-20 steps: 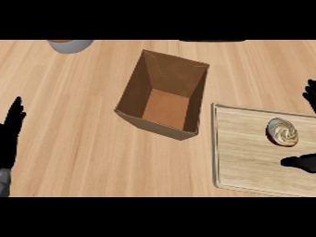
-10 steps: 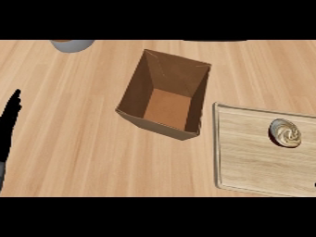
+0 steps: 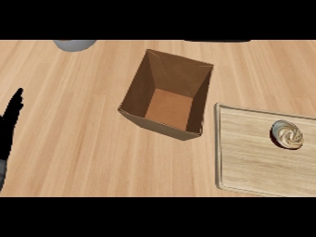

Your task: Pick the cupcake from the tray and place it in the cardboard box

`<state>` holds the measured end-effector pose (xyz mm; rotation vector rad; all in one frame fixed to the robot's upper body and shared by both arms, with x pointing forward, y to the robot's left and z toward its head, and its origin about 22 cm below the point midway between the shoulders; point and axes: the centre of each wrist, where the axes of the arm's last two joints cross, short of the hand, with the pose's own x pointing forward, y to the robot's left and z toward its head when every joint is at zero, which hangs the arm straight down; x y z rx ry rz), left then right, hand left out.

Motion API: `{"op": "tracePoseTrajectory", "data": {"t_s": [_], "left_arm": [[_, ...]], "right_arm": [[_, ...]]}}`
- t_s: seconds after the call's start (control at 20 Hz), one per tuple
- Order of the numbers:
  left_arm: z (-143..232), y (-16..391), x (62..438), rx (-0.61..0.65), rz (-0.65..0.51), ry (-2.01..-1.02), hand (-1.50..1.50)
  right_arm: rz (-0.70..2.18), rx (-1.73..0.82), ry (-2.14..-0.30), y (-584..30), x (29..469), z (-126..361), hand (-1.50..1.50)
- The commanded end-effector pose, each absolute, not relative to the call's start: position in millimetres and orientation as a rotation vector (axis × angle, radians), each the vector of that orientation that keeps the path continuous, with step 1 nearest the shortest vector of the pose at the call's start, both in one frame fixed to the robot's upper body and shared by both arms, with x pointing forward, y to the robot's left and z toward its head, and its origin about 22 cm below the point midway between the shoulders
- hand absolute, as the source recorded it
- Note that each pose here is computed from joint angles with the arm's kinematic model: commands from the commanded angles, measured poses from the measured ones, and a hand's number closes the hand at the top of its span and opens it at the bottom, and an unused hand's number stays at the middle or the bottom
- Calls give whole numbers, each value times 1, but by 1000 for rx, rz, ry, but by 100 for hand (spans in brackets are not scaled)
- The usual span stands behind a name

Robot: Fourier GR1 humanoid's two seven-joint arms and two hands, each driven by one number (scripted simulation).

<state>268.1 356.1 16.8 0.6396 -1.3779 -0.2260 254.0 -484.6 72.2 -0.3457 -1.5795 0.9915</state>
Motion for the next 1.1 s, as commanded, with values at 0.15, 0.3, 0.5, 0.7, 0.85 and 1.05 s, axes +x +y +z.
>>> {"op": "tracePoseTrajectory", "data": {"t_s": [0.15,0.3,0.5,0.7,0.85,1.05], "left_arm": [[26,352,272,661,-237,-1378,0],[14,359,265,633,-227,-1385,0],[10,363,265,630,-220,-1367,0],[17,357,249,648,-227,-1364,0],[28,357,259,640,-212,-1357,0],[21,363,268,648,-203,-1367,0]], "right_arm": [[1314,-380,-1278,-467,279,98,-150],[1321,-336,-1246,-447,313,107,-150],[1357,-315,-1175,-430,313,89,-150],[1385,-360,-1164,-425,313,79,-150],[1388,-362,-1163,-406,321,69,-150],[1398,-364,-1156,-401,317,78,-150]]}}
